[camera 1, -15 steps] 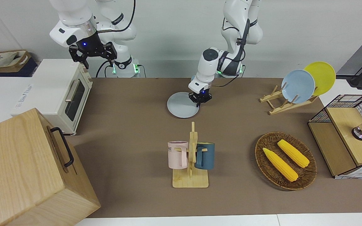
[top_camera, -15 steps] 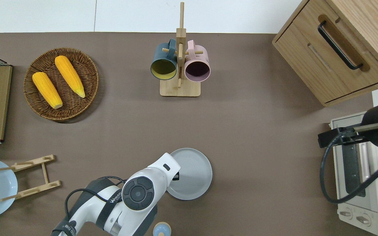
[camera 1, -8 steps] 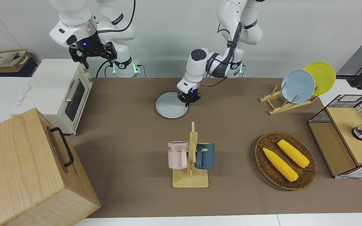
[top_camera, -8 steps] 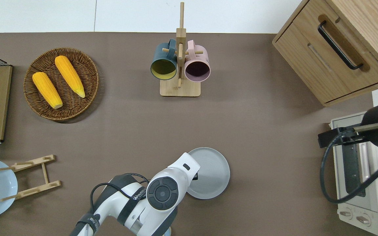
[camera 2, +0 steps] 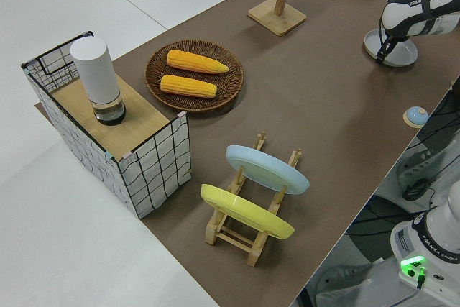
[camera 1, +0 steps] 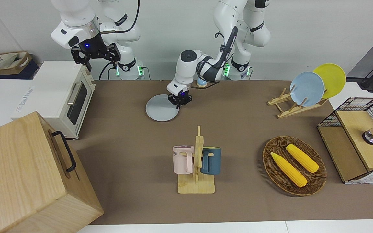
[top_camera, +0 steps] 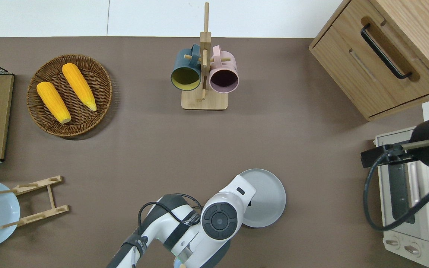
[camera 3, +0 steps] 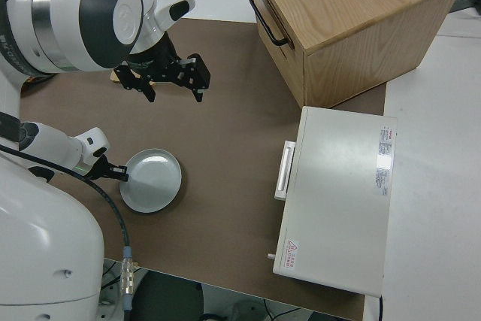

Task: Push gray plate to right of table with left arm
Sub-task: 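Push the gray plate with the left gripper across the table toward the toaster oven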

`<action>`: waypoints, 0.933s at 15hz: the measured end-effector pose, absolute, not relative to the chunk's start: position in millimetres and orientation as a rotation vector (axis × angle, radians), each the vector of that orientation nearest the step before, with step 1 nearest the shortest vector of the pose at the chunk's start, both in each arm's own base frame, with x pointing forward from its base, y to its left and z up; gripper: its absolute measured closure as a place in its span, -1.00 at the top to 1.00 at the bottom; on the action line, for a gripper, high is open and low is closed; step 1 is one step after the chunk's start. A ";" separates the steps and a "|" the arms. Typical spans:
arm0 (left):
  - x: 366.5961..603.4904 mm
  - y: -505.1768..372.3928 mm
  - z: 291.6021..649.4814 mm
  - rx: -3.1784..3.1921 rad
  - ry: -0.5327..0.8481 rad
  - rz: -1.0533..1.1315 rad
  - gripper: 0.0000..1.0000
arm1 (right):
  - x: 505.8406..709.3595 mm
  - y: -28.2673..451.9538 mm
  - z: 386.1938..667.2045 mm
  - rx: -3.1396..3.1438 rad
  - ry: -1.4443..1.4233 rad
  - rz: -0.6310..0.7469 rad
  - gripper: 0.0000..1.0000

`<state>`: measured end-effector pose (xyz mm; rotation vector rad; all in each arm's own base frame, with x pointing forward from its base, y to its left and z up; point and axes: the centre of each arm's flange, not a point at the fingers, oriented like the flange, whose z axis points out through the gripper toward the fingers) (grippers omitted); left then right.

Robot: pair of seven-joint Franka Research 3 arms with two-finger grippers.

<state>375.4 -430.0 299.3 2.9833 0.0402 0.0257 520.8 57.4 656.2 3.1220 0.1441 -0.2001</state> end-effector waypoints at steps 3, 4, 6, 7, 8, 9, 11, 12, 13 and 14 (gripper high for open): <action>373.5 -455.3 300.4 2.976 0.054 0.007 -0.96 | 520.8 57.4 656.2 3.122 0.144 -0.200 0.97; 371.7 -462.9 300.5 2.977 0.061 0.005 -0.96 | 520.8 57.4 656.2 3.122 0.144 -0.200 0.97; 369.1 -476.1 300.3 2.979 0.075 0.006 -0.96 | 520.8 57.4 656.2 3.122 0.144 -0.200 0.97; 368.0 -482.1 300.3 2.980 0.076 0.004 -0.96 | 520.8 57.4 656.2 3.122 0.144 -0.200 0.97; 367.2 -488.4 300.0 2.981 0.079 -0.002 -0.96 | 520.8 57.4 656.2 3.122 0.144 -0.200 0.97; 366.9 -494.3 300.5 2.979 0.083 -0.005 -0.96 | 520.8 57.4 656.2 3.122 0.144 -0.200 0.97; 367.0 -503.3 300.4 2.978 0.088 -0.013 -0.96 | 520.8 57.4 656.2 3.122 0.144 -0.200 0.97; 367.8 -506.7 300.9 2.977 0.093 -0.016 -0.96 | 520.8 57.4 656.2 3.122 0.144 -0.200 0.97; 368.4 -509.6 301.1 2.977 0.095 -0.020 -0.96 | 520.8 57.4 656.2 3.122 0.144 -0.200 0.97; 368.3 -511.8 301.3 2.978 0.095 -0.023 -0.96 | 520.8 57.4 656.2 3.122 0.144 -0.200 0.97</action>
